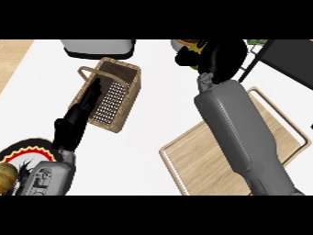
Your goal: Pick the pear from the tray and place it in the tiered shelf
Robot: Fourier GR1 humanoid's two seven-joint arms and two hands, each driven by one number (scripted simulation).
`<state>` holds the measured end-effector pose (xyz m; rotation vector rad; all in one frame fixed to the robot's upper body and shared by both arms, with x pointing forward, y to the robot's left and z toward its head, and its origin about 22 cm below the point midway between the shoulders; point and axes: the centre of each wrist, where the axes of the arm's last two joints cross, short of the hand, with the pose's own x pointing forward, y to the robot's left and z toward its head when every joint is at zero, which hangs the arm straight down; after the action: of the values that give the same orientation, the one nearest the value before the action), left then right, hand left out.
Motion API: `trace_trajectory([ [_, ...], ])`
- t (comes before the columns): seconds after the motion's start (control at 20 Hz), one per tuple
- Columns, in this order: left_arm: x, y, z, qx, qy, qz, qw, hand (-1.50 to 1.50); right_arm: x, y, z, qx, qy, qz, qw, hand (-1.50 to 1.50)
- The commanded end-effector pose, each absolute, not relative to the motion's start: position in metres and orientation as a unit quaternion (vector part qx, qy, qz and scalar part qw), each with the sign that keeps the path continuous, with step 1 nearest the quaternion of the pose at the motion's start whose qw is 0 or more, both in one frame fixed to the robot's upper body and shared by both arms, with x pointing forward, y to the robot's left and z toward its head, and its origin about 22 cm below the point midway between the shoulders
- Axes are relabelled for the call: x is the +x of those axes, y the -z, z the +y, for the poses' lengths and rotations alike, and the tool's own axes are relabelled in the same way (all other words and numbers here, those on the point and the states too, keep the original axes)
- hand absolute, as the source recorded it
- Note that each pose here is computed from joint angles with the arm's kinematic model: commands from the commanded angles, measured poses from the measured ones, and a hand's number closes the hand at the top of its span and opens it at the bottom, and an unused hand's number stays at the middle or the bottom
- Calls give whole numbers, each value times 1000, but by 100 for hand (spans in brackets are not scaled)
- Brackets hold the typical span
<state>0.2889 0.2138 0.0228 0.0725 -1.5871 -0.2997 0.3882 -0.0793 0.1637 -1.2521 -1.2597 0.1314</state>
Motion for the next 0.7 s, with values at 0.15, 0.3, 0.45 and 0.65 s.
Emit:
trace_trajectory([
  [0.15, 289, -17, 209, 38, 132, -700, 701, 0, 400, -202, -53, -617, 48, -510, 598, 150],
  [0.3, 293, -19, 217, 43, 110, -703, 701, 0, 408, -223, -63, -638, 66, -501, 581, 150],
  [0.45, 287, -14, 219, 48, 125, -701, 700, 0, 410, -264, -71, -664, 76, -493, 557, 150],
  [0.65, 286, -7, 206, 52, 123, -710, 692, 0, 420, -263, -70, -692, 75, -470, 543, 150],
])
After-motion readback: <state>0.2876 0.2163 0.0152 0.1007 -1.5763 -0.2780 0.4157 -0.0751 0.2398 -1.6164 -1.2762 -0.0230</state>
